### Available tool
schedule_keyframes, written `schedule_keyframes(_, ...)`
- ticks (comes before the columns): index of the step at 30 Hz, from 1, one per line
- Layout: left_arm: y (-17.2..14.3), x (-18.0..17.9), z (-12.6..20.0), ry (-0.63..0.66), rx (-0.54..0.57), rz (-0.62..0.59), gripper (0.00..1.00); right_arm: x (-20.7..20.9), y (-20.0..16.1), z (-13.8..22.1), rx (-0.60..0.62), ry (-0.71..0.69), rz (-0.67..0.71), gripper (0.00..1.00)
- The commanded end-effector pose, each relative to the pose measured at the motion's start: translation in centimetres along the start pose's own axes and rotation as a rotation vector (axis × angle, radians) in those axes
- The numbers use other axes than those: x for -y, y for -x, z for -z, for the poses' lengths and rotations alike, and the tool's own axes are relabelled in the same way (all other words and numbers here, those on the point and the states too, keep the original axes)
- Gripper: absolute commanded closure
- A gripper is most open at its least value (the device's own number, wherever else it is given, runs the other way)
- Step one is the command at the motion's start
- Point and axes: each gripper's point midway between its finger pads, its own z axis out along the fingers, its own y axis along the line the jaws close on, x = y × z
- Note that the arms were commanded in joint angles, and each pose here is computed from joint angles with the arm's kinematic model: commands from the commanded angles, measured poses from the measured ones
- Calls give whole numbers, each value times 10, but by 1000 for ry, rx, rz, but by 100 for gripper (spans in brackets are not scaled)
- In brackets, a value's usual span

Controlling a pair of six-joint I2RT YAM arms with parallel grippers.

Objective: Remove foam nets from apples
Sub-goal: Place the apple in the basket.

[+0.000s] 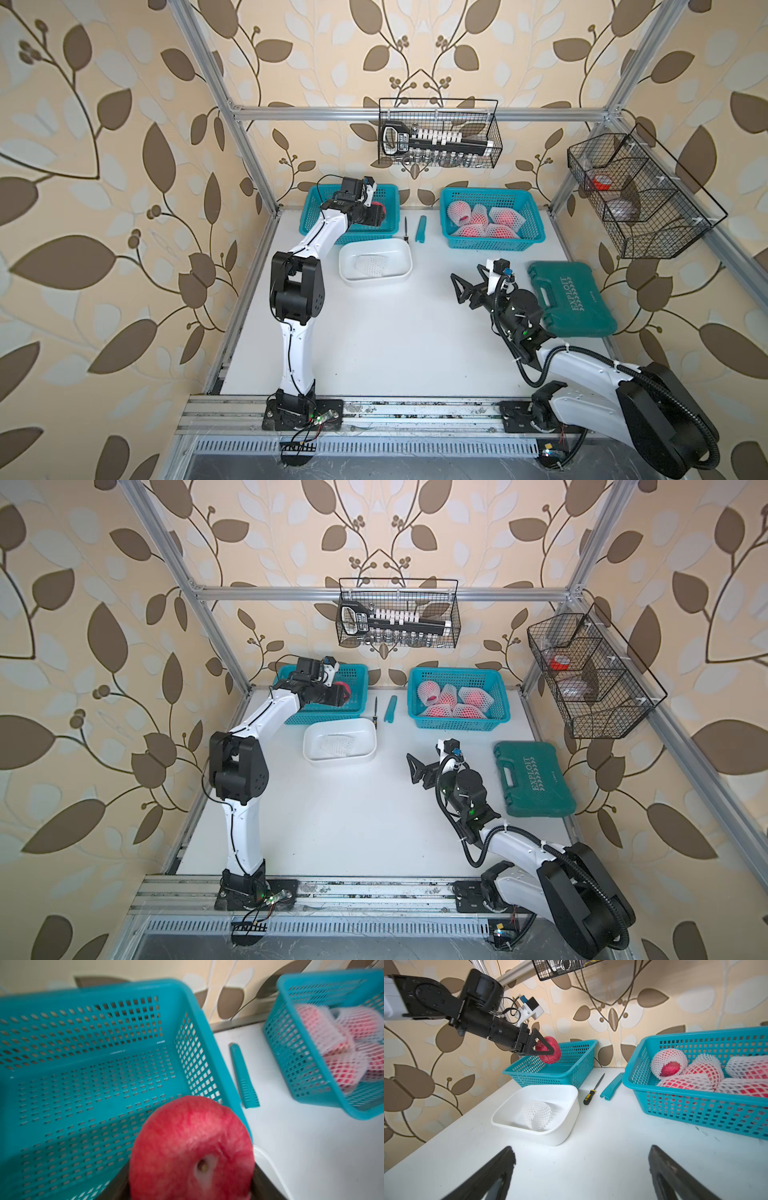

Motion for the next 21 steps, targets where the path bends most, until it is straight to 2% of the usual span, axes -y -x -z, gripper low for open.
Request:
schedule_keyframes(1, 11, 2, 0, 27, -25, -38, 47, -2, 22, 6, 81, -7, 24, 0)
schedule_keyframes(6, 16, -7, -26, 42, -18, -53, 46, 12, 13, 9, 79, -74, 2, 0)
schedule_keyframes(10, 20, -9, -39, 39, 3, -62, 45, 9, 7, 5, 64, -54, -9, 0)
schedule_keyframes(15, 16, -12, -55, 33, 7, -73, 37, 12, 8, 6, 67, -69, -6, 0)
schedule_keyframes(21, 10, -13, -68, 24, 3, -83, 34, 13, 9, 7, 70, -74, -5, 0)
